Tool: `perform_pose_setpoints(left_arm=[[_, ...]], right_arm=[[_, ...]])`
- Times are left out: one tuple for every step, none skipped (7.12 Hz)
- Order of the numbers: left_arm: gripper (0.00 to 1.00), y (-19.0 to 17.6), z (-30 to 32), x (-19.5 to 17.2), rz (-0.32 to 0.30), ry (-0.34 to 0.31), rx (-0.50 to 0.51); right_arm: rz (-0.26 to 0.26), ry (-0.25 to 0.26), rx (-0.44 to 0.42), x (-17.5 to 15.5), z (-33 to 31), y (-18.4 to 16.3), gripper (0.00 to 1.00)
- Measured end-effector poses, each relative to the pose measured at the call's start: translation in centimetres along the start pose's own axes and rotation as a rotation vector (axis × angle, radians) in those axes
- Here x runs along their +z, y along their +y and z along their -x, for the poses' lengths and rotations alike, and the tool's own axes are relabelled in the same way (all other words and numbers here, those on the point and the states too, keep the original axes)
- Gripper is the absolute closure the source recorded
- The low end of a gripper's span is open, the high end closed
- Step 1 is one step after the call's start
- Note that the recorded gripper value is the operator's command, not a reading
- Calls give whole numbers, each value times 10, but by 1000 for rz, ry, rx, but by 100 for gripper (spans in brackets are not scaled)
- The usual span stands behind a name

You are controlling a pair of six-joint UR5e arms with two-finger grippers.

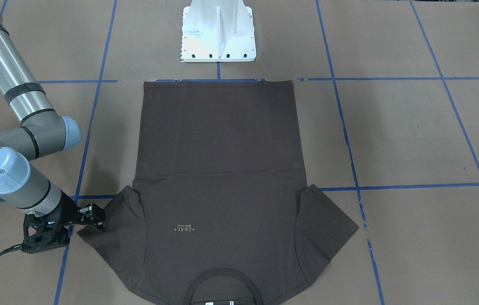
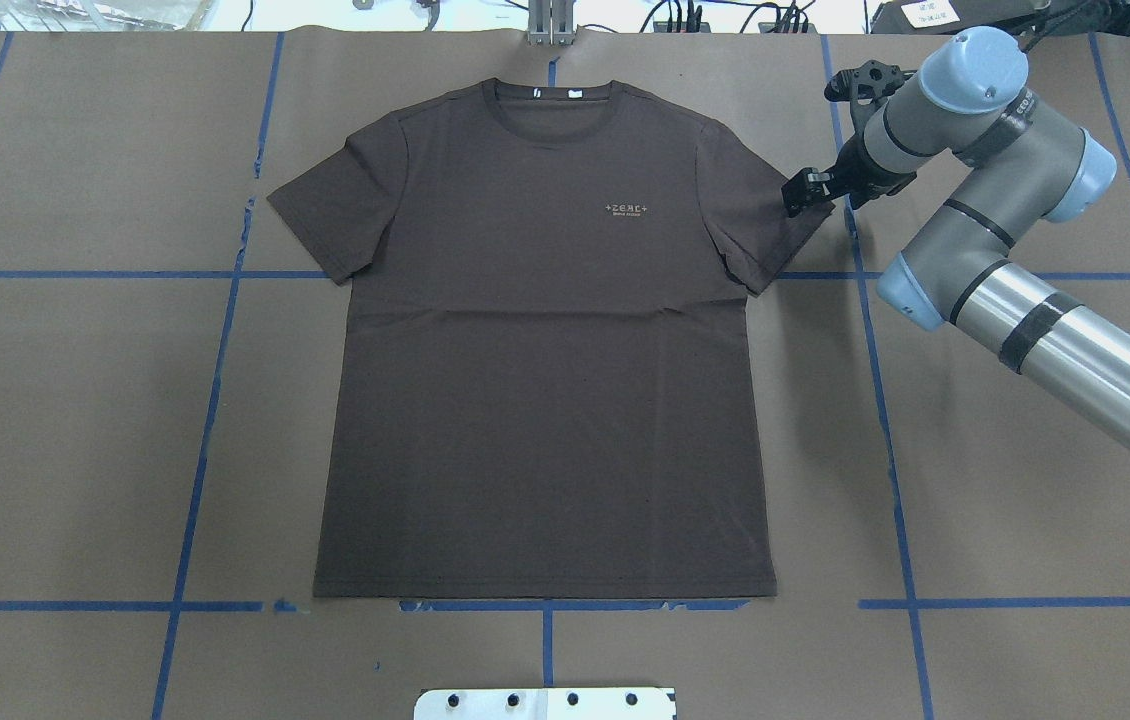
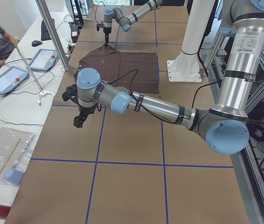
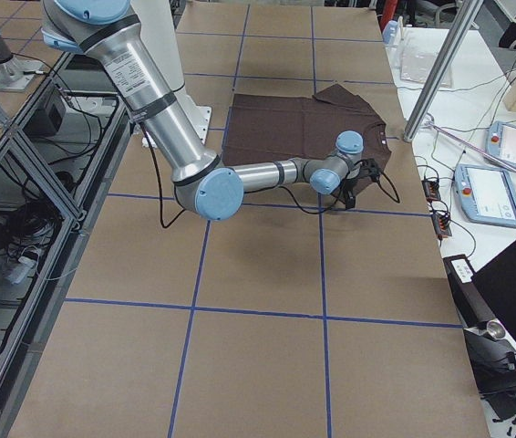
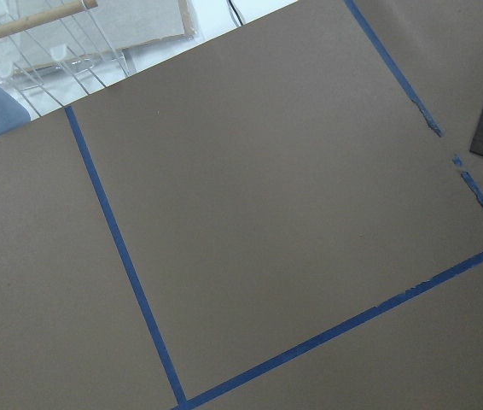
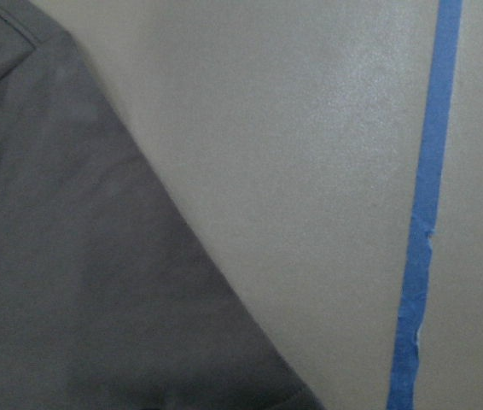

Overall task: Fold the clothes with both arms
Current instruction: 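Grasp the sleeve with the right gripper and fold it inward over the shirt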

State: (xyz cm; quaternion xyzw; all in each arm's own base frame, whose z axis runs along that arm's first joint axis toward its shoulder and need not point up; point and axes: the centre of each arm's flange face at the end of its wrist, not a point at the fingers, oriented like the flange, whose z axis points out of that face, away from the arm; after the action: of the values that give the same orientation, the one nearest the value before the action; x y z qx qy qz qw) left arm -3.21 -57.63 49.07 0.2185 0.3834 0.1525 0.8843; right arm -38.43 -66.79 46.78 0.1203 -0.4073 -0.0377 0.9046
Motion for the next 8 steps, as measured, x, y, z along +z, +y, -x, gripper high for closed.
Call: perform_pose_setpoints(left_arm=[[0,0,1,0,0,3,-1],[0,1,1,1,1,4,-2],[0,1,2,1,1,4,-2],[0,1,2,1,1,5,-3],[0,1,2,2,3,9,-4],[0,2,1,3,4,16,-5],[0,2,1,3,4,18,-6],[0,2,1,2,3,20,-6]], right_arm=[[1,1,1,0,1,-1,85],[1,1,1,0,1,-1,99],[0,1,0,-1,2,-2,100],[-2,-1,1,-2,2,-3,100],[-8,-9,0,-7,6,-7,100],[-11,-30,-5,-14,15,-13,100],[-8,-61,-12,-22,28,-18,100],[-11,-97,-1,-33,50,-25,100]])
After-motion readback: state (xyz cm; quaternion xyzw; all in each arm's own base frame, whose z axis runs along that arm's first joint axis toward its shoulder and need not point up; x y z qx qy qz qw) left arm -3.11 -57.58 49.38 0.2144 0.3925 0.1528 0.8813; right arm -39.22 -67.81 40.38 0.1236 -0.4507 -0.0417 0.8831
